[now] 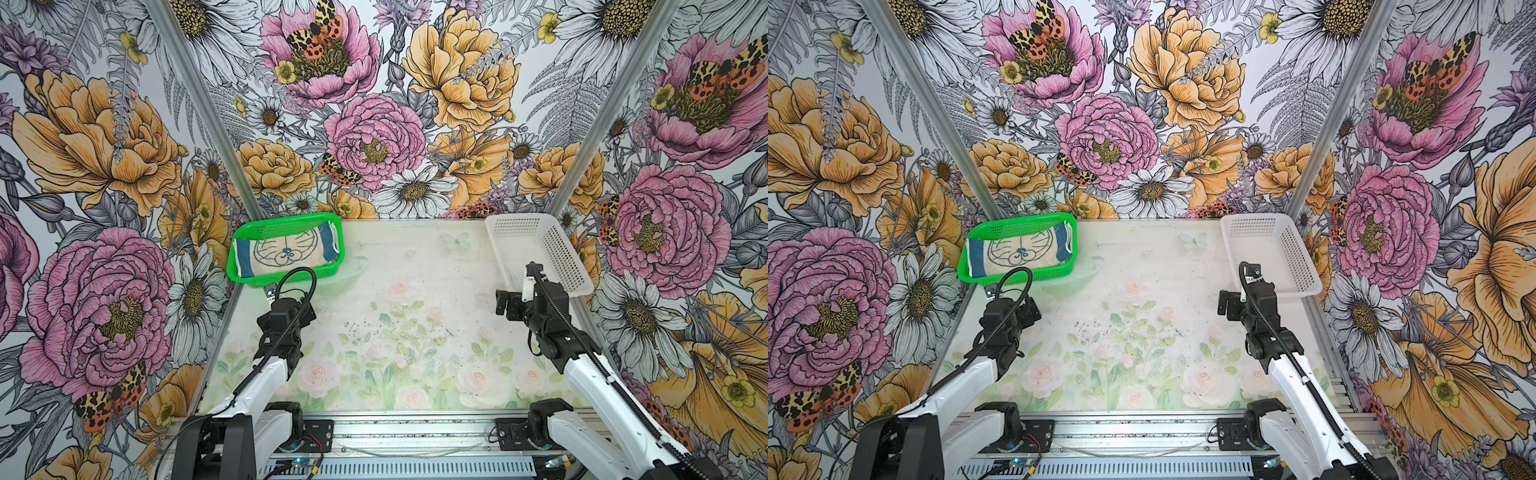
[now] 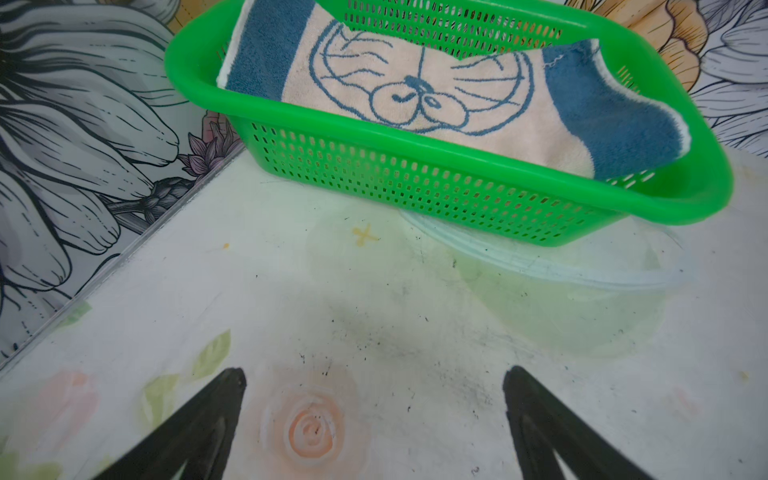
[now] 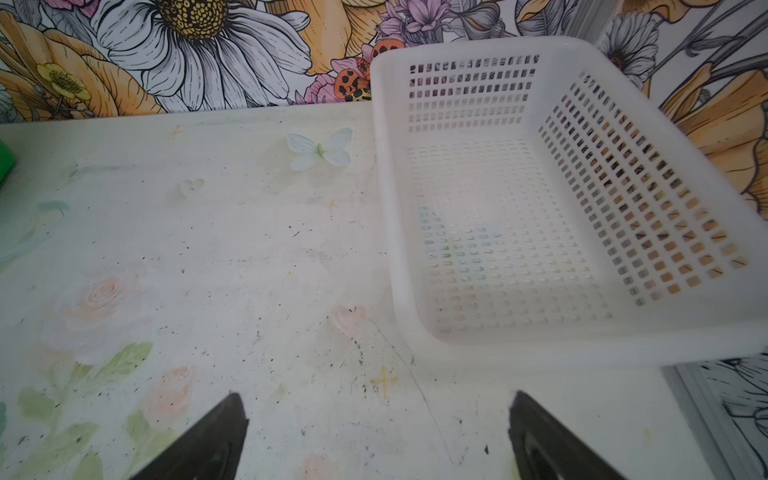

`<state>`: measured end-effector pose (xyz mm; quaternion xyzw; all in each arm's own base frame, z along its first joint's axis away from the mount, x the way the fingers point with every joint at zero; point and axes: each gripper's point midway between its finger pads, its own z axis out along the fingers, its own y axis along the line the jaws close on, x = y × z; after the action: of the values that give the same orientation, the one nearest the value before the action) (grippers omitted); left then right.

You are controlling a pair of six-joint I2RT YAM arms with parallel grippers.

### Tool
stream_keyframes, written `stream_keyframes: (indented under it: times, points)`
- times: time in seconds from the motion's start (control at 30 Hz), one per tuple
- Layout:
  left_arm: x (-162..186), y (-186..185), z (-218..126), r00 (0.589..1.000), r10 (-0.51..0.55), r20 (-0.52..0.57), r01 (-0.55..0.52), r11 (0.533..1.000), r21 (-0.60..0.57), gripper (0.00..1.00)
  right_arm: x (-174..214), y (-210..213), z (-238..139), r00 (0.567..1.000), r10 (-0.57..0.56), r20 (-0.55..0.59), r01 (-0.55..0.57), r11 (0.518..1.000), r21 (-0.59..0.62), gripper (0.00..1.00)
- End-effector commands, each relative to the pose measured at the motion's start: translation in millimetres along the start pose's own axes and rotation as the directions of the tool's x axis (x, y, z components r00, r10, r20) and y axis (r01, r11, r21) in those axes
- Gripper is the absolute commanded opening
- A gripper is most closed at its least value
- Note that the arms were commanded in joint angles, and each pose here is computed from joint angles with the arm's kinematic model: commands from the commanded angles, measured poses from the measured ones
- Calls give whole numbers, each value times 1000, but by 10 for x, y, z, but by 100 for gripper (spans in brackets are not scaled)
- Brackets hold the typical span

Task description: Fold and stack the towels

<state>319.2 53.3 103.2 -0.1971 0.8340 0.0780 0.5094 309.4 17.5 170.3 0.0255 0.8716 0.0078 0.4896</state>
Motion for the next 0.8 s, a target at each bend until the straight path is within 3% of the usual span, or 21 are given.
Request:
stream_keyframes:
  times: [0.0,0.17,0.47,0.77]
  points:
    - [-491,-232,9,978,10,210,-27,997,79,99,-49,-112,142,995,-12,97,9,999,35,100]
    - [-625,-413,124,958,59,282,-98,987,125,99,200,-160,363,982,-33,188,26,999,39,99]
    - [-608,-473,168,918,24,397,-116,971,209,99,81,-142,484,966,-46,256,51,999,-13,100]
    - [-477,-619,275,928,46,369,-167,938,303,99,-58,-142,593,945,-50,323,62,998,-29,99]
